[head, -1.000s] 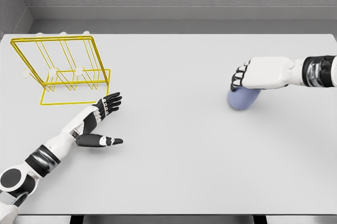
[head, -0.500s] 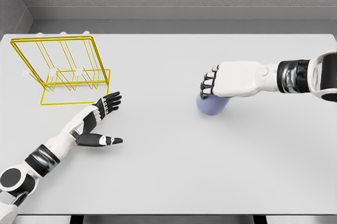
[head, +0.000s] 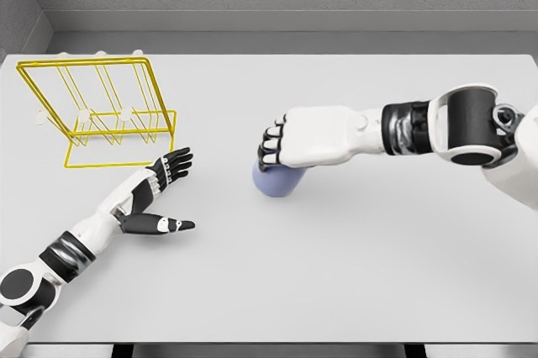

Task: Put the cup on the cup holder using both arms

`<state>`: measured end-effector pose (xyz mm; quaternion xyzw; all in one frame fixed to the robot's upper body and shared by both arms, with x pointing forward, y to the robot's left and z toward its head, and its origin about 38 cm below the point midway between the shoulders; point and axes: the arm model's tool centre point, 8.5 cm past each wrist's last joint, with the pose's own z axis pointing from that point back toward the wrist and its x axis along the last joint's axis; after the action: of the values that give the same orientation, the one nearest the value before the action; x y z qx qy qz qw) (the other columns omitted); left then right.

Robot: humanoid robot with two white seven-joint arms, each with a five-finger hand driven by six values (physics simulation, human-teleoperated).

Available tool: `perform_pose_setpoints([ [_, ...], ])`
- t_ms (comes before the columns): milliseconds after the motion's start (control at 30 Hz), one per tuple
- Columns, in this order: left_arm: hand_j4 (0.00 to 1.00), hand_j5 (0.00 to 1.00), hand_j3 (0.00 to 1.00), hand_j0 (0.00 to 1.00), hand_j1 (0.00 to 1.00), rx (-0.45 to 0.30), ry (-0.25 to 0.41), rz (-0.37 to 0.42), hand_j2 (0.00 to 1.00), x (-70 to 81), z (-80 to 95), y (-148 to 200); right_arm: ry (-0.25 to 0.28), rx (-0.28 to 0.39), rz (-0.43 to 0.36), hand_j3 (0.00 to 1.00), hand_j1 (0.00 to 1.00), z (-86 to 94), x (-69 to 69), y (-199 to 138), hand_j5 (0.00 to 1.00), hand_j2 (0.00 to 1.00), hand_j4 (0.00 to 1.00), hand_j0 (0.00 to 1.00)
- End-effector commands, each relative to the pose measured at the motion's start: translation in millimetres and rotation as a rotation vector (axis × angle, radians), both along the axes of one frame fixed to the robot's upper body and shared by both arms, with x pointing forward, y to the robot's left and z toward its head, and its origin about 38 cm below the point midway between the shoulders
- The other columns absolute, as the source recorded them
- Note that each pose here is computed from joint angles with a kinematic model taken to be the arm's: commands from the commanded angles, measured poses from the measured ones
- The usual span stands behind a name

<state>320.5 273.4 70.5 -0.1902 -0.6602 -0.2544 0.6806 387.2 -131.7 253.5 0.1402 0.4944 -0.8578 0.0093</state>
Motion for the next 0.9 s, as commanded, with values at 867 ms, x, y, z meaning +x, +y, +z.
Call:
perform_pose_setpoints([
  [867, 1.00, 1.00, 1.00, 1.00, 1.00, 0.000, 0.001, 0.000, 1.00, 0.0, 0.0, 0.3, -0.014, -0.049, 0.078, 0.55, 0.55, -22.6, -6.8, 43.4, 0.55, 0.55, 0.55, 0.55],
])
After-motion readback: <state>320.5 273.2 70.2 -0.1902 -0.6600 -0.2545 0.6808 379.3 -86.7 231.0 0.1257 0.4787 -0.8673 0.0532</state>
